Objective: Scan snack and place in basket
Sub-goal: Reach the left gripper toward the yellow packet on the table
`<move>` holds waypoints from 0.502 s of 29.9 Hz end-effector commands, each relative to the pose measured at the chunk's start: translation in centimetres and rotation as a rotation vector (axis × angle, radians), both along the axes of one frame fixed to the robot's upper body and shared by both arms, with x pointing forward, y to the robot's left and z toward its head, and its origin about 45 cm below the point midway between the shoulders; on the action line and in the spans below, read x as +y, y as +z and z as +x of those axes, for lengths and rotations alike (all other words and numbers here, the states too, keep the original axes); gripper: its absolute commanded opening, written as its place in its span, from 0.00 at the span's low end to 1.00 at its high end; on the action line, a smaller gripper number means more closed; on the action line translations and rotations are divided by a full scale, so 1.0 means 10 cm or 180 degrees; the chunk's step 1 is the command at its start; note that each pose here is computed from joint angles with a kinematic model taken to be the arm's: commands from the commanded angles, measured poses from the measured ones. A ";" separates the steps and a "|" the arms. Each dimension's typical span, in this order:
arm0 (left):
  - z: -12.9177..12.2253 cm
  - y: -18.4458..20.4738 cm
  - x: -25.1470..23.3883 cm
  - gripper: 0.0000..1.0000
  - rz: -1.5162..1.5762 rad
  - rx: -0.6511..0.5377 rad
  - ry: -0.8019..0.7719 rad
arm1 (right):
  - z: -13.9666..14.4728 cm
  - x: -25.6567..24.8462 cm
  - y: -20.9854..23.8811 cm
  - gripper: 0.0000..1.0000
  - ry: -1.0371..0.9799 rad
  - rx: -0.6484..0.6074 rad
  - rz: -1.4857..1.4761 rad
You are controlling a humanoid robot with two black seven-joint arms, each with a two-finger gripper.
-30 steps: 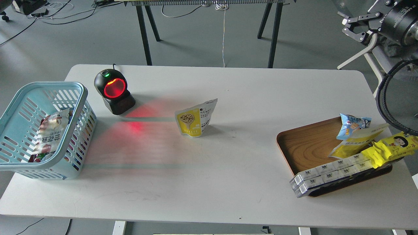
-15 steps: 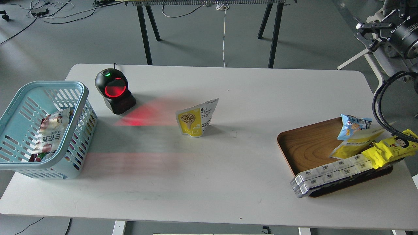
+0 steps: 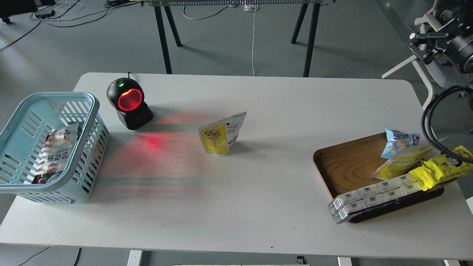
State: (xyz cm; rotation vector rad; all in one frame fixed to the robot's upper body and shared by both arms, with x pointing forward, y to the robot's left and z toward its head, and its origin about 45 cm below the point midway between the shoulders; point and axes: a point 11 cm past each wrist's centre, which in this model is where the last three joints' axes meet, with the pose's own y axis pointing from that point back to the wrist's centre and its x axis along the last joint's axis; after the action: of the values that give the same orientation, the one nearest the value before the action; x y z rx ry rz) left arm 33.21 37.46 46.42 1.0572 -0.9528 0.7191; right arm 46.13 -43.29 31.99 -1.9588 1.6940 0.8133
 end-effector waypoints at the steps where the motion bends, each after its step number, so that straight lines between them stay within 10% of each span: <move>1: 0.04 -0.20 -0.30 1.00 0.0227 -0.0006 -0.0313 | -0.02 -0.01 -0.07 0.95 -0.0008 0.0050 -0.0005; 15: 0.27 -0.42 -0.89 1.00 0.0832 -0.0464 -0.0819 | -0.02 0.13 -0.39 0.96 0.0035 0.0205 0.0064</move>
State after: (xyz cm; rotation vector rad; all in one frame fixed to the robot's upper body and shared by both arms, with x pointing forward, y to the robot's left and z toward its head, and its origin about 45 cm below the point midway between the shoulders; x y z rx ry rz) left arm 35.45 29.97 42.94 1.0875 -1.2471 0.5023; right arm 45.89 -42.50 28.55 -1.9467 1.7124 0.8899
